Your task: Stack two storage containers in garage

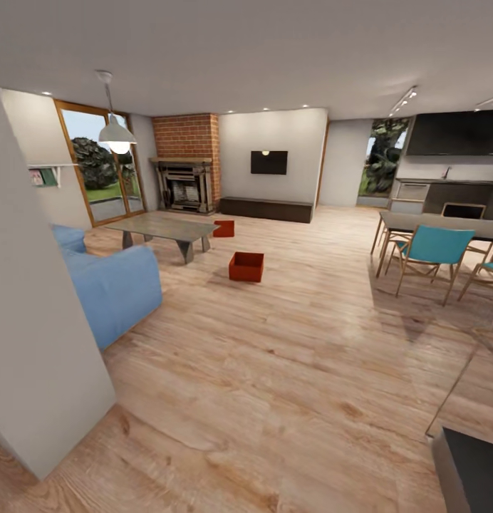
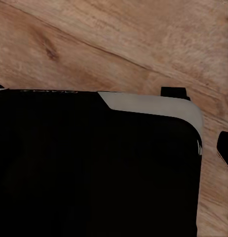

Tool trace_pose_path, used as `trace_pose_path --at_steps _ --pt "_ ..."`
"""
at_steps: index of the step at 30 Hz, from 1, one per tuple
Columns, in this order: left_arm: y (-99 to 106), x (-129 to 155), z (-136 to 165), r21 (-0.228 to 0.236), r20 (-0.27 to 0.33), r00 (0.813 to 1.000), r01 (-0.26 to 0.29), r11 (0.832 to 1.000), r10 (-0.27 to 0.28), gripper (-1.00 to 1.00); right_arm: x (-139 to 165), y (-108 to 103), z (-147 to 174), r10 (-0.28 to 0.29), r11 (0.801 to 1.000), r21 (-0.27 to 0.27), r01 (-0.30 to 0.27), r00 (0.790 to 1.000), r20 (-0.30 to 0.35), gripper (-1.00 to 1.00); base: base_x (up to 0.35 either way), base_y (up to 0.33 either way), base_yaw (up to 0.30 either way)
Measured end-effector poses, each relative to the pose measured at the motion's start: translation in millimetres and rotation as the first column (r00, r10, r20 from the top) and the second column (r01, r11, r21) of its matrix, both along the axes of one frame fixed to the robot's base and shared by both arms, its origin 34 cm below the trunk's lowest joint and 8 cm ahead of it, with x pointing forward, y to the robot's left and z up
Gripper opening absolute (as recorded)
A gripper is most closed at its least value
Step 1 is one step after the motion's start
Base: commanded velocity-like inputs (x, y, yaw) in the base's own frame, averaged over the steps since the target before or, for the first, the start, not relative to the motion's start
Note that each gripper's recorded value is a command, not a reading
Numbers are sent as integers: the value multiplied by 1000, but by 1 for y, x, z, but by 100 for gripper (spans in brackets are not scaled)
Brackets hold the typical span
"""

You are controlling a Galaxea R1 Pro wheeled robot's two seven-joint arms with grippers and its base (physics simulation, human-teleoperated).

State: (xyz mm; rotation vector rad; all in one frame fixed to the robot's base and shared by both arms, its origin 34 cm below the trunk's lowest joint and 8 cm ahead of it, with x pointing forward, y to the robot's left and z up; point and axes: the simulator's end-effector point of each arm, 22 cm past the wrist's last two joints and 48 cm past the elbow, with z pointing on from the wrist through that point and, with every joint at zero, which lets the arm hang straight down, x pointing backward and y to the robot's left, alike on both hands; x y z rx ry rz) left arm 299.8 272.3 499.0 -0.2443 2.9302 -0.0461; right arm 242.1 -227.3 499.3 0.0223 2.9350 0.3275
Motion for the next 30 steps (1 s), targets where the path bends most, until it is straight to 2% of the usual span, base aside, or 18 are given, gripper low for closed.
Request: trace_pose_path --at_steps 30 --pt "0 0 0 0 0 1000 0 1000 0 100 0 0 0 3 1000 0 -3 1000 1 100 346 86 0"
